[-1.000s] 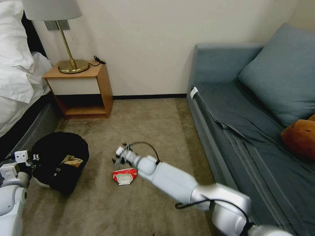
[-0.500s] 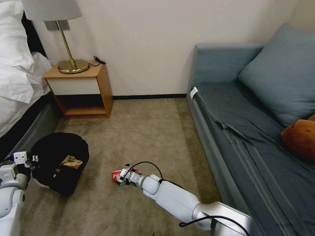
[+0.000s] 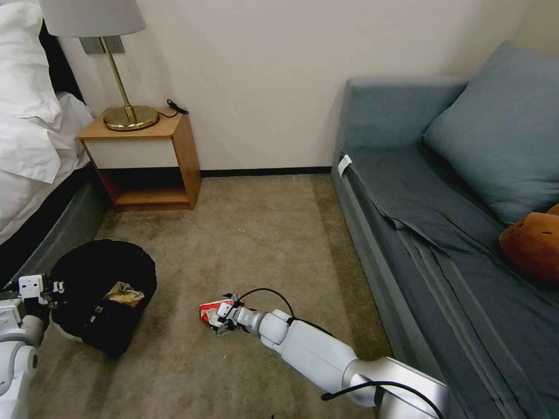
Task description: Pick up the trash bin, then pick up the garbage on the floor and place it into the trash bin.
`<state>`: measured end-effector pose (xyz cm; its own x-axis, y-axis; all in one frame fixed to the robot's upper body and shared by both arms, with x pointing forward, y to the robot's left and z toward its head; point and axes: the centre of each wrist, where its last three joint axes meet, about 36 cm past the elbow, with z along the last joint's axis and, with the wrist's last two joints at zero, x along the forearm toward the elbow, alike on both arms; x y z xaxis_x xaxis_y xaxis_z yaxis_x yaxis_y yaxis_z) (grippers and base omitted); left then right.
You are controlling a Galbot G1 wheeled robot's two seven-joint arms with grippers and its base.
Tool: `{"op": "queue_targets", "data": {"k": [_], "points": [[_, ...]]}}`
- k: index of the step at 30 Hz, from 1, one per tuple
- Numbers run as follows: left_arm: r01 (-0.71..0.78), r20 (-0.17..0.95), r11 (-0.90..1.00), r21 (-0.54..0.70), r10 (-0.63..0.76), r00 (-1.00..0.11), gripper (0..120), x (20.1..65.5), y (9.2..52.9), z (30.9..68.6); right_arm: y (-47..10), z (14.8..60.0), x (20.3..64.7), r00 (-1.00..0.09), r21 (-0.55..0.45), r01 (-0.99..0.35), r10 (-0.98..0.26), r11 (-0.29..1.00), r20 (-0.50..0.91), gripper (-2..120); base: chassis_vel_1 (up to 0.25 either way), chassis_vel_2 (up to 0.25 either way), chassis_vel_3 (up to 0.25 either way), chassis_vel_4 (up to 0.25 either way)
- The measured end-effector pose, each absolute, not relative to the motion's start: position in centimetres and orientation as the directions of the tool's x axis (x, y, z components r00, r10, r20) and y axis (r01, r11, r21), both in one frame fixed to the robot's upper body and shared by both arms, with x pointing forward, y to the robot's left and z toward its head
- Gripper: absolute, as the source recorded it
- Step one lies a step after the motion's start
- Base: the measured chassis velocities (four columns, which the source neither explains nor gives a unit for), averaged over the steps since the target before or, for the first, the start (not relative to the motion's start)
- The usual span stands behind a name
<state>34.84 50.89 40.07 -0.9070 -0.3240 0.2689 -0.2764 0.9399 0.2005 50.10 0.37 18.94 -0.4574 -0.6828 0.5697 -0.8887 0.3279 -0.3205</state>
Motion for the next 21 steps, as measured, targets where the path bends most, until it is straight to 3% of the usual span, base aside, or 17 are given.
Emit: {"op": "queue_targets", "data": {"k": [3,9,21], "points": [[-0.271,0.267,0.942,0.198,-0.318,-0.91,5,34.7,50.5,40.2,-0.7,18.0,50.2,-0.452,-0.319,-0.892,-0.666,0.321,0.593,98,0.0,0.0,0.0,0.0],[-0.271,0.266,0.942,0.201,-0.318,-0.91,5,33.6,50.4,40.5,-2.3,16.8,50.3,-0.435,-0.317,-0.9,-0.652,0.299,0.621,81,0.0,0.0,0.0,0.0],[-0.297,0.264,0.934,0.197,-0.343,-0.902,5,32.8,51.7,40.9,-2.8,17.5,51.7,-0.443,-0.333,-0.896,-0.653,0.295,0.614,83,0.0,0.0,0.0,0.0]]}}
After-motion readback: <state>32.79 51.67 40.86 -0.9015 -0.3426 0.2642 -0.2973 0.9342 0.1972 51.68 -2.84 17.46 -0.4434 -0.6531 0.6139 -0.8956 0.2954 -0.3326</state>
